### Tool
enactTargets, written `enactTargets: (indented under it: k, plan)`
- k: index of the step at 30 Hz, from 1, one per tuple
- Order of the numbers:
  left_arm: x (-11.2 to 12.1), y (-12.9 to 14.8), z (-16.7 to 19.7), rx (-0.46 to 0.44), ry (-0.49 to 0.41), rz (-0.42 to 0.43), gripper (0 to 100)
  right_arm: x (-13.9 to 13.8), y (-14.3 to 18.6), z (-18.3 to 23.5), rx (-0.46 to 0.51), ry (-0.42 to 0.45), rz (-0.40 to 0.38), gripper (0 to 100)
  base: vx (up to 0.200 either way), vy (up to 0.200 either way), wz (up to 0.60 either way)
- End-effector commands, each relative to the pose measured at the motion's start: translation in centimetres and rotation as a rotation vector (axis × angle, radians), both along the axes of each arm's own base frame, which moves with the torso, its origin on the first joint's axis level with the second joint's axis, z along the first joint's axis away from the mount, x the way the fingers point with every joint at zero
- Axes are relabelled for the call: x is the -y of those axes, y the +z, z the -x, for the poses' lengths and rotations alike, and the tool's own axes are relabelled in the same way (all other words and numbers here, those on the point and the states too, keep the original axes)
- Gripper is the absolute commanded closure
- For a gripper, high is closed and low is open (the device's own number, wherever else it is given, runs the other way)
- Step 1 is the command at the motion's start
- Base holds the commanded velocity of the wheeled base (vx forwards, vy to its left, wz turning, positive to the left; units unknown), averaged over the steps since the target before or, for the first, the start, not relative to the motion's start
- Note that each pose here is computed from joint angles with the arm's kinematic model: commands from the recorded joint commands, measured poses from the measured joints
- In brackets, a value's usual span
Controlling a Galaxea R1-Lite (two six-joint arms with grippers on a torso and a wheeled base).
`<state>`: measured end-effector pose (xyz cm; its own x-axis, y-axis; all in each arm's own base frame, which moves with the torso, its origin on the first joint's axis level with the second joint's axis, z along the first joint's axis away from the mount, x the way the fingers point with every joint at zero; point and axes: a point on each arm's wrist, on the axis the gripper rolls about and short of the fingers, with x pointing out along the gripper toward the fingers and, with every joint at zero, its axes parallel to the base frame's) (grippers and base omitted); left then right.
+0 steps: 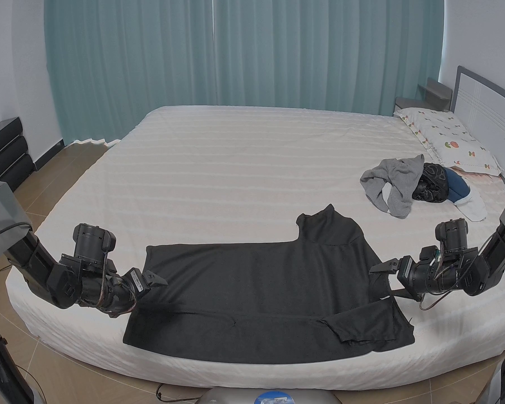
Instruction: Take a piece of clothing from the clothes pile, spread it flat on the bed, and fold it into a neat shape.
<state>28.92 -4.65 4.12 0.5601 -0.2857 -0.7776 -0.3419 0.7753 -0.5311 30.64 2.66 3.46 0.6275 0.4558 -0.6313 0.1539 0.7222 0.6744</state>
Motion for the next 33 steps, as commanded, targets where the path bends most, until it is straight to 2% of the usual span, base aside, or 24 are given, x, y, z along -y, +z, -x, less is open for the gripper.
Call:
enactTargets:
  k: [1, 10, 13, 18, 21, 28, 33]
  plan:
    - [0.3, -1.2, -0.1, -0.04, -0.025, -0.018, 0, 0.0, -0.1, 0.0, -0.004, 0.002, 0.0, 0, 0.0, 0.0, 0.0]
    - [0.0, -3.3, -2.4, -0.067, 0.011, -0.041, 0, -0.1, -0.3, 0.0, -0.008, 0.004, 0.002, 0, 0.0, 0.0, 0.0]
    - [-0.7, -3.3, -3.5, -0.05, 0.051, -0.042, 0, -0.1, -0.3, 0.0, -0.008, 0.004, 0.002, 0, 0.0, 0.0, 0.0]
    - [-2.4, -2.2, -5.4, -0.002, 0.193, 0.017, 0, -0.1, -0.3, 0.0, -0.01, 0.005, 0.001, 0, 0.0, 0.0, 0.0]
    - [-3.1, -2.0, -5.6, 0.004, 0.229, 0.032, 0, -0.1, -0.3, 0.0, -0.01, 0.005, 0.001, 0, 0.0, 0.0, 0.0]
    - [-4.1, -1.8, -5.5, 0.009, 0.245, 0.04, 0, -0.1, -0.3, 0.0, -0.009, 0.005, 0.003, 0, 0.0, 0.0, 0.0]
    - [-4.0, -2.5, -4.7, -0.009, 0.146, 0.015, 0, 0.0, -0.3, 0.2, -0.009, 0.002, 0.009, 0, 0.0, 0.0, 0.0]
